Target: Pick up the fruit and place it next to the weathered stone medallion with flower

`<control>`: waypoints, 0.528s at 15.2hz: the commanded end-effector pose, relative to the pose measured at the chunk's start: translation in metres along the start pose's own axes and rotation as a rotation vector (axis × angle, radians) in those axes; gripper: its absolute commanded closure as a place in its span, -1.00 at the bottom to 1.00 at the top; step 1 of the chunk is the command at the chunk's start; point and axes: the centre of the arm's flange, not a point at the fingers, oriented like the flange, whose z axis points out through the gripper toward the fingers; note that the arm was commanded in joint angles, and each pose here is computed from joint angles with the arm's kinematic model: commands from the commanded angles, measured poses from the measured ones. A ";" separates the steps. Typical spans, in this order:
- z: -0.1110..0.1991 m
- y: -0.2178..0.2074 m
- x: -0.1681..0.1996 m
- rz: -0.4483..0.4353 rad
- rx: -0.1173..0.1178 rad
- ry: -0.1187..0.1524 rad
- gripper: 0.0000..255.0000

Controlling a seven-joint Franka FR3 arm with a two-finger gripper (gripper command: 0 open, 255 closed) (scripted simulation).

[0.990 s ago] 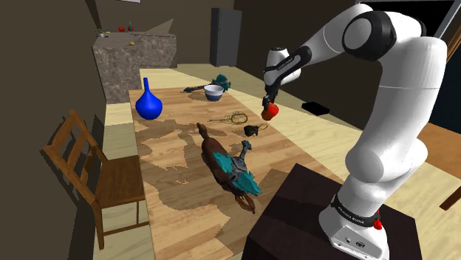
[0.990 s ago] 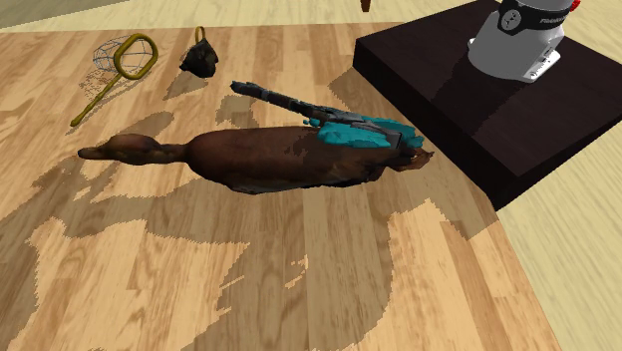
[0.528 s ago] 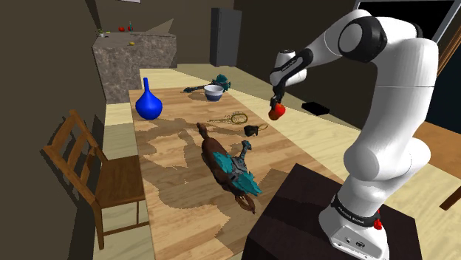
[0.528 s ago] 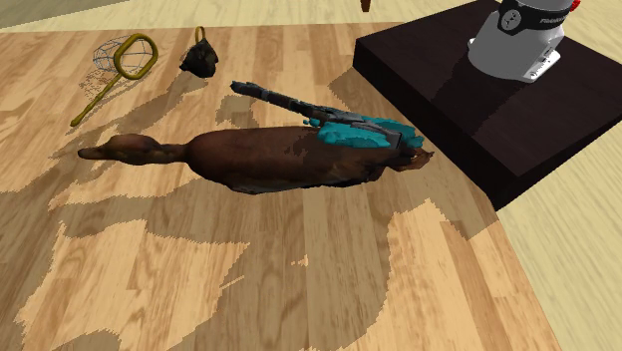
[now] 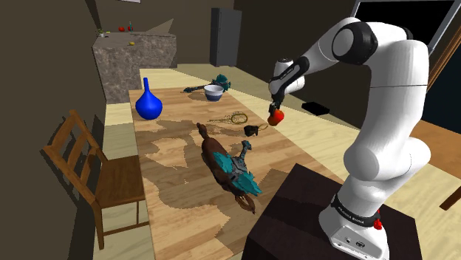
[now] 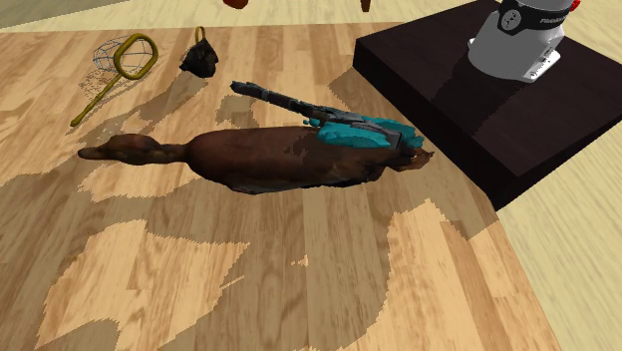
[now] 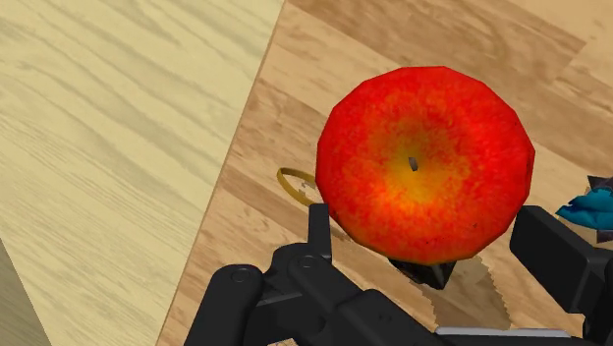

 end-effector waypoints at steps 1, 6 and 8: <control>0.010 -0.004 0.000 0.000 0.000 0.001 1.00; 0.035 -0.012 -0.001 0.000 0.000 0.001 1.00; 0.045 -0.015 -0.002 0.000 0.000 0.001 1.00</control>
